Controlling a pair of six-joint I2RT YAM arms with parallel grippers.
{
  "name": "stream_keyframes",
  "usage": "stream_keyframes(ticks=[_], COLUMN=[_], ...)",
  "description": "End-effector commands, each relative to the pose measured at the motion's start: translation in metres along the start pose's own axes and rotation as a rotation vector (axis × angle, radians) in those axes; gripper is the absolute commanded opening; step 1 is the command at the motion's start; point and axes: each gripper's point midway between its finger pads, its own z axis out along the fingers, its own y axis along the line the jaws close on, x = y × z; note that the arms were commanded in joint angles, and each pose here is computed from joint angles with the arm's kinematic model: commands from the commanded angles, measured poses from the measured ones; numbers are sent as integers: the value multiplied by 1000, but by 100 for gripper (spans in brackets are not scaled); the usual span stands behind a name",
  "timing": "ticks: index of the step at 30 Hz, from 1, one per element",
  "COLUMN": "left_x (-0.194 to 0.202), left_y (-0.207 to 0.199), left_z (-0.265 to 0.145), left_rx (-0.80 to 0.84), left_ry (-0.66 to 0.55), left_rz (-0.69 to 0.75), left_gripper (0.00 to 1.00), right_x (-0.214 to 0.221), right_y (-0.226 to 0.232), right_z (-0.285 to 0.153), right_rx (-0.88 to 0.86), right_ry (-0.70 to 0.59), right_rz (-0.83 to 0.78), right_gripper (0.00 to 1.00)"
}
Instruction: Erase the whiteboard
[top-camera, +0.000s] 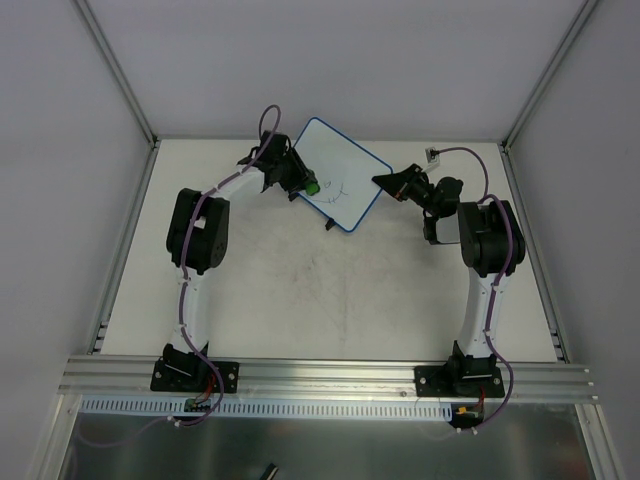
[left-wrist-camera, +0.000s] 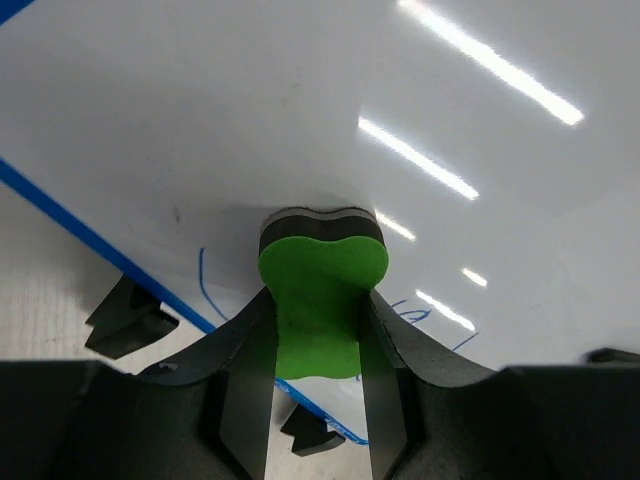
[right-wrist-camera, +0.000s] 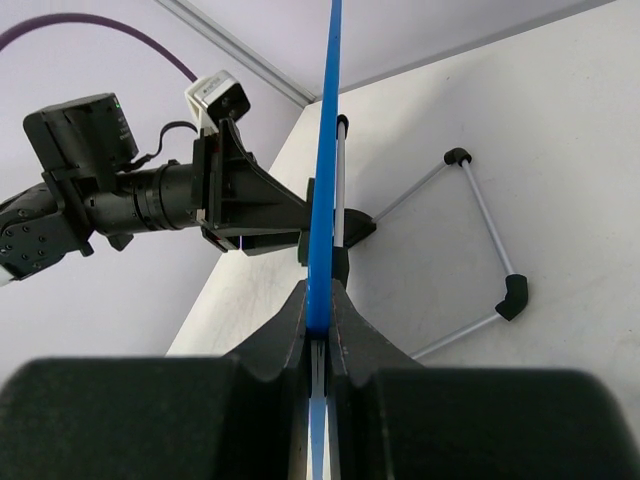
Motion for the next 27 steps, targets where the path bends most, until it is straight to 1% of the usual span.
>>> stream_keyframes(ticks=[1, 5, 16, 18, 19, 23, 27], left_x=[47, 43, 42, 40, 41, 40, 43], left_y=[73, 75, 77, 76, 75, 62, 47], left_z=[16, 12, 14, 17, 18, 19, 17], left_rx=[-237, -260, -257, -248, -243, -197, -171], left_ry=[71, 37, 49, 52, 56, 79, 77], left_rz=[-144, -182, -262, -252, -242, -169, -46], left_gripper=[0, 2, 2, 2, 0, 0, 0], right_x=[41, 38, 28, 27, 26, 27, 28], right_y=[63, 62, 59, 58, 58, 57, 58], right_z=[11, 11, 10, 10, 10, 11, 11], right_rx=[-249, -239, -195, -192, -193, -193, -194], right_ry=[134, 117, 53, 49, 49, 52, 54], right_rz=[-133, -135, -153, -149, -149, -144, -141], right_gripper=[1, 0, 0, 0, 0, 0, 0])
